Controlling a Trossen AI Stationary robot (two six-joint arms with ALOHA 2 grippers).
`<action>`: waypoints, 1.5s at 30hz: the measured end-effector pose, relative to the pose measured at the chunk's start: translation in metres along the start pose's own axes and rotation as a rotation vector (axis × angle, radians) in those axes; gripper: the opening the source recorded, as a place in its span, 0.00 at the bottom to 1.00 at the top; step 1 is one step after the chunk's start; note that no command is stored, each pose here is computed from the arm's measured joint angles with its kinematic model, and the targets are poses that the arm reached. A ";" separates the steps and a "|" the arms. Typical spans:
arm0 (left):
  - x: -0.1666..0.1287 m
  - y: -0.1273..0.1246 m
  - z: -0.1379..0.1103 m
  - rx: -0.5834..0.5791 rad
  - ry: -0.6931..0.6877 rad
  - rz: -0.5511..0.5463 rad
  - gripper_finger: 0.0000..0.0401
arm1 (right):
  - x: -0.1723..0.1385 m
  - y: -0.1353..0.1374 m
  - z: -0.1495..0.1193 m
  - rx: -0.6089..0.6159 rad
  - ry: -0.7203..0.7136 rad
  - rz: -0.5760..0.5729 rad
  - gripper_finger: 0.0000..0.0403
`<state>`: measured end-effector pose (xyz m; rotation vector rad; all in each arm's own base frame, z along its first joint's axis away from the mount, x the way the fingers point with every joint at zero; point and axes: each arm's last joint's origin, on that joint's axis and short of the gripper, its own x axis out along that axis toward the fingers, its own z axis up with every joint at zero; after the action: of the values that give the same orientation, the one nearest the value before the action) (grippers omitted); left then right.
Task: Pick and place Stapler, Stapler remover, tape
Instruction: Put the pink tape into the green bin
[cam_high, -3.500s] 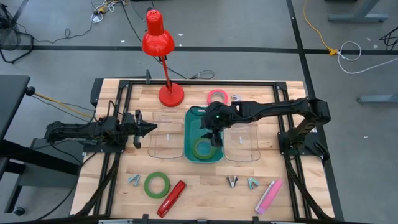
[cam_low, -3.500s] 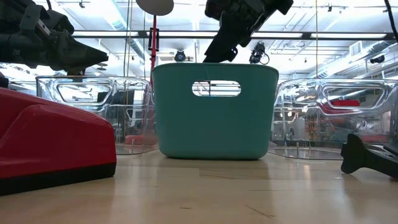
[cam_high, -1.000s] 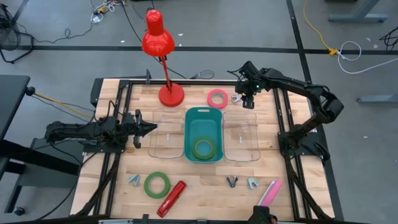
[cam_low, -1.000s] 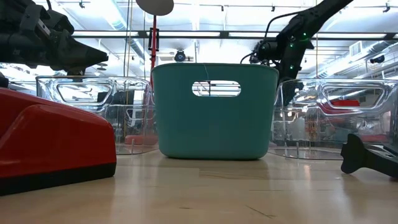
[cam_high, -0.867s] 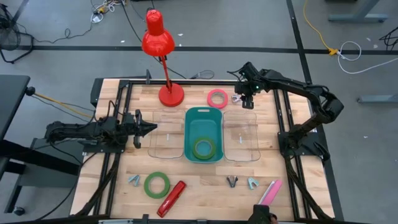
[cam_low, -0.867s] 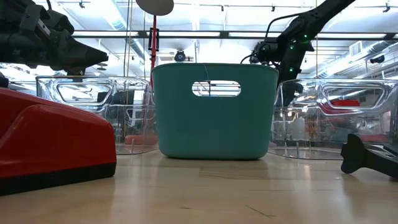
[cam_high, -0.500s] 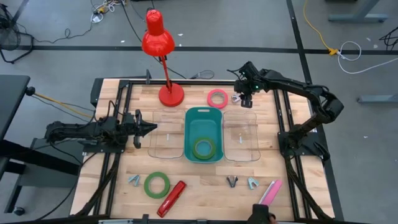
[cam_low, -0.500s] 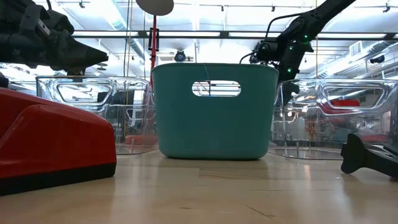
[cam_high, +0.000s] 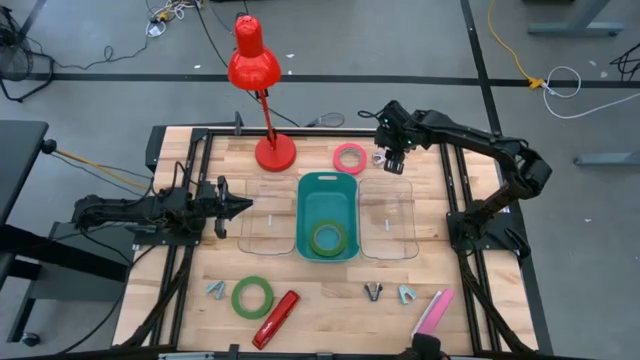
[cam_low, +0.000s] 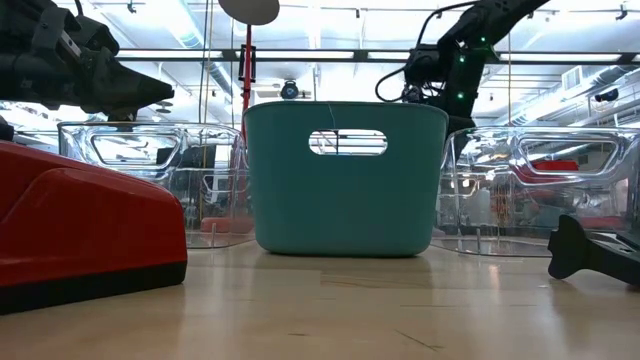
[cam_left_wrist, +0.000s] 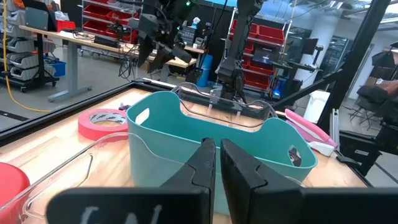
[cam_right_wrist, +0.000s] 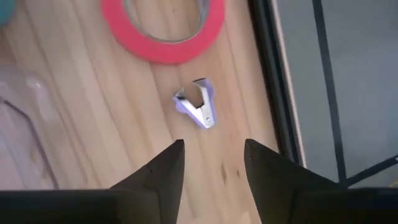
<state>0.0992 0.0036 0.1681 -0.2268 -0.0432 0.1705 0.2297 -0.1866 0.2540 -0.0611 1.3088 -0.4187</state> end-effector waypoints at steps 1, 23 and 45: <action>0.000 0.000 0.000 0.000 0.000 0.000 0.07 | -0.001 -0.001 0.001 -0.004 -0.004 -0.002 0.41; 0.000 0.000 0.000 0.000 0.000 0.000 0.07 | -0.007 0.001 0.025 -0.080 -0.302 0.116 0.41; 0.000 0.000 0.000 0.000 0.000 0.000 0.07 | 0.020 -0.024 0.063 0.497 -0.106 0.071 0.48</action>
<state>0.0992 0.0036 0.1681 -0.2269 -0.0429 0.1708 0.2867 -0.2278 0.2592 0.3734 1.0696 -0.6600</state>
